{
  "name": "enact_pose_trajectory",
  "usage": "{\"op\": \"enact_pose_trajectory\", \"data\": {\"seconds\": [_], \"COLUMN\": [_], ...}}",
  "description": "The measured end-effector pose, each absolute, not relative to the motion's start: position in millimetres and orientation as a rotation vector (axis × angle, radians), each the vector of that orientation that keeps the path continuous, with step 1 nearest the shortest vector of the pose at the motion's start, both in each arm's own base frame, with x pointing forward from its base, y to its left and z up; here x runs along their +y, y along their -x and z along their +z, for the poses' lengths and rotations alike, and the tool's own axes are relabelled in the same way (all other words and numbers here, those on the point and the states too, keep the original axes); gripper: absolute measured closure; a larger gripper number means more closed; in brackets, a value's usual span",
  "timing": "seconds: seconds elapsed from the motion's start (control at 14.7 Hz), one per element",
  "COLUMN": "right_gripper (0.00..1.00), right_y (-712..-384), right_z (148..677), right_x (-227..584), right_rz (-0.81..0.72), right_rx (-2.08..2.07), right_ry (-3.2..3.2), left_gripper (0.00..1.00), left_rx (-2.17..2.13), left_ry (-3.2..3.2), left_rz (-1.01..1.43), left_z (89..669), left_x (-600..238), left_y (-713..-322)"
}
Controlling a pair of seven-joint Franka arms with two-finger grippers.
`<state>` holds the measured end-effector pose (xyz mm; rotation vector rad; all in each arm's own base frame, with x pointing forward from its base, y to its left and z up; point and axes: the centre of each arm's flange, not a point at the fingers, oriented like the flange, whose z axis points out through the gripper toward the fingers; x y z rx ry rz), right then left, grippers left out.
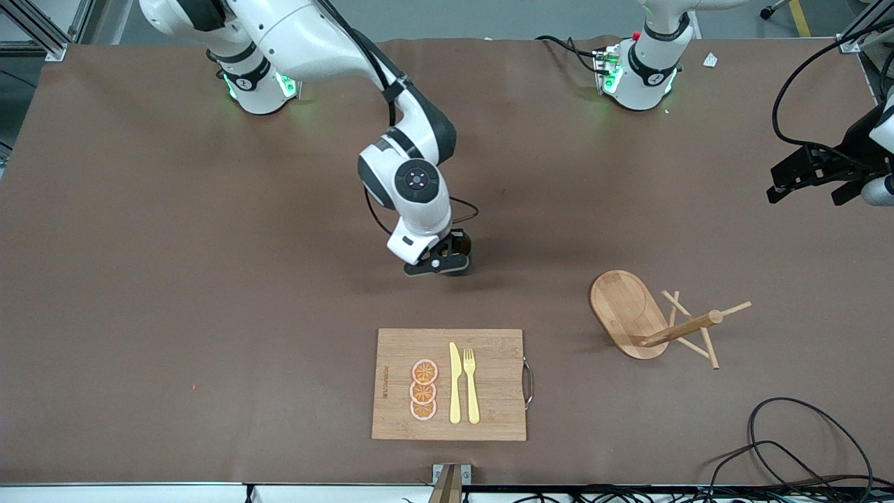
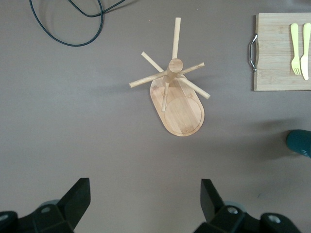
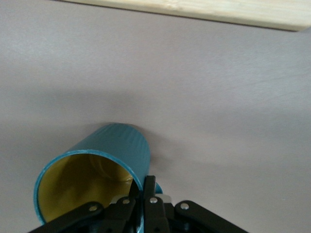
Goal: Pass cup and hang on rack
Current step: 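Carry the teal mug with the right gripper toward the table middle, then set the mug down, open the right gripper and withdraw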
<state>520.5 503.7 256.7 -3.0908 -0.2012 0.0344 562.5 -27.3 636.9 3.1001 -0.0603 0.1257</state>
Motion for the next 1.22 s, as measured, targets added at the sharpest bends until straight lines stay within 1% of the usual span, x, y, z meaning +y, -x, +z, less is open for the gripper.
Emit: {"op": "enact_pose_trajectory", "data": {"seconds": [0.27, 0.34, 0.68, 0.75, 0.81, 0.95, 1.02, 1.09, 1.22], "right_gripper": [0.96, 0.92, 0.44, 0.37, 0.24, 0.06, 0.00, 0.00, 0.00], "right_y": [-519, -520, -522, -523, -524, -529, -537, -550, -579], "right_z": [255, 254, 256, 260, 265, 282, 294, 311, 347], "right_x": [516, 518, 522, 522, 523, 520, 514, 501, 454], "right_rz": [0.014, 0.009, 0.003, 0.007, 0.018, 0.033, 0.026, 0.009, 0.036], "right_rx": [-0.181, -0.180, -0.158, -0.157, -0.157, -0.148, -0.128, -0.091, 0.025], "right_ry": [3.096, 3.095, 3.093, 3.095, 3.101, 3.115, 3.116, 3.112, 3.127], "left_gripper": [0.00, 0.00, 0.00, 0.00, 0.00, 0.00, 0.00, 0.00, 0.00], "left_rx": [-0.060, -0.060, -0.059, -0.060, -0.062, -0.066, -0.067, -0.068, -0.073], "left_ry": [-3.100, -3.100, -3.121, -3.121, -3.121, -3.121, -3.121, -3.122, -3.126], "left_rz": [0.126, 0.130, 0.184, 0.187, 0.187, 0.185, 0.180, 0.167, 0.101], "left_z": [637, 637, 639, 639, 639, 639, 638, 635, 625], "left_x": [-27, -27, -24, -24, -25, -26, -26, -26, -28], "left_y": [-563, -563, -567, -567, -567, -568, -568, -569, -569]}}
